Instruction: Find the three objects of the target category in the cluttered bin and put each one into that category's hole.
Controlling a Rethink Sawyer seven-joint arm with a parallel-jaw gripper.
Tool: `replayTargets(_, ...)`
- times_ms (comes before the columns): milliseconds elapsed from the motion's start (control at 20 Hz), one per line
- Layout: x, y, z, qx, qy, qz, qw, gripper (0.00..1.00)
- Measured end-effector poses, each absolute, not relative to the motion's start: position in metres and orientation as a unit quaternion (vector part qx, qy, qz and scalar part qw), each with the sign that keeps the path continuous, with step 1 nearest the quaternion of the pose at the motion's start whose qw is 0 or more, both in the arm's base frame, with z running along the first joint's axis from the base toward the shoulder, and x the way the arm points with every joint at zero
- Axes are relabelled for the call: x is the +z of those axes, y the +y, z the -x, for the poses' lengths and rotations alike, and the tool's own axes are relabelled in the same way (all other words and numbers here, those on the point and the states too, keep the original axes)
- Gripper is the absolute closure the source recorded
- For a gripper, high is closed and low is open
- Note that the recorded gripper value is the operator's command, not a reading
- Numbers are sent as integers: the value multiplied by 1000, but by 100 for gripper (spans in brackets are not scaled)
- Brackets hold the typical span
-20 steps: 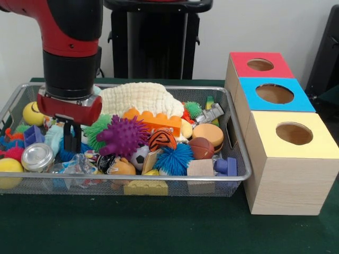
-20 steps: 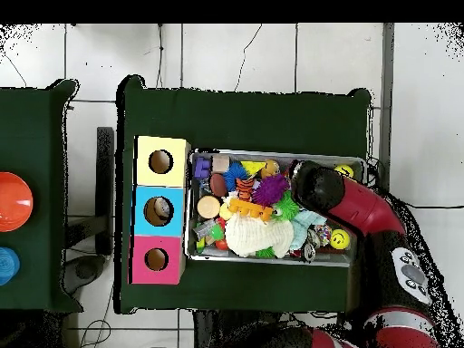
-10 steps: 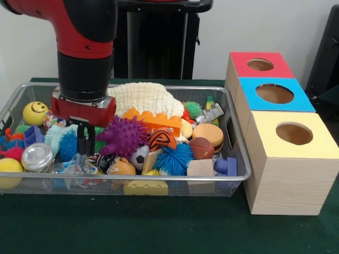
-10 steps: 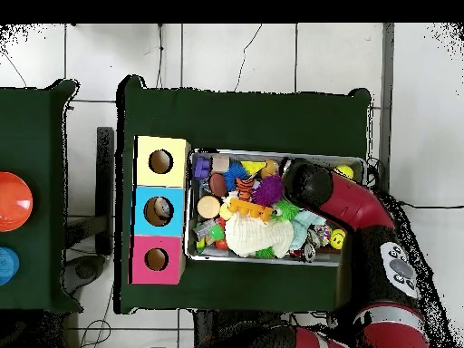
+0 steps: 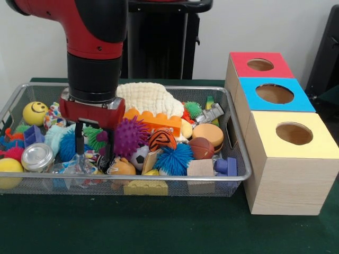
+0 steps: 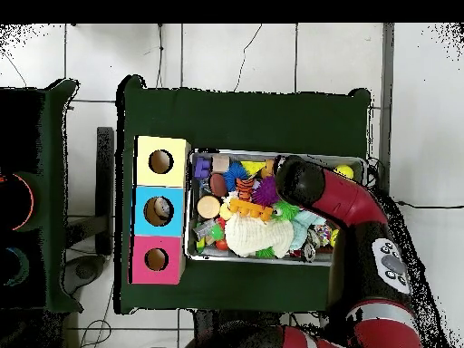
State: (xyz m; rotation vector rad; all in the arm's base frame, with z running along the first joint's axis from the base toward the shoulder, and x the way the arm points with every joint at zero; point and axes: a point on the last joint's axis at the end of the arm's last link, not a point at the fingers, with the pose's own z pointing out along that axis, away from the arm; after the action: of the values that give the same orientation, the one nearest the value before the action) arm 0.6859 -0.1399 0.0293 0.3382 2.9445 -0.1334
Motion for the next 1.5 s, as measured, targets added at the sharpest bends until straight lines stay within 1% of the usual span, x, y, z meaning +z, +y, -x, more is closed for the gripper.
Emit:
replayTargets(750, 32, -140, -687, -45, 989, -113, 89, 0)
replayTargets(1100, 47, -148, -689, -51, 987, -119, 91, 0)
replayTargets(1500, 72, -161, -683, -70, 986, -126, 78, 0)
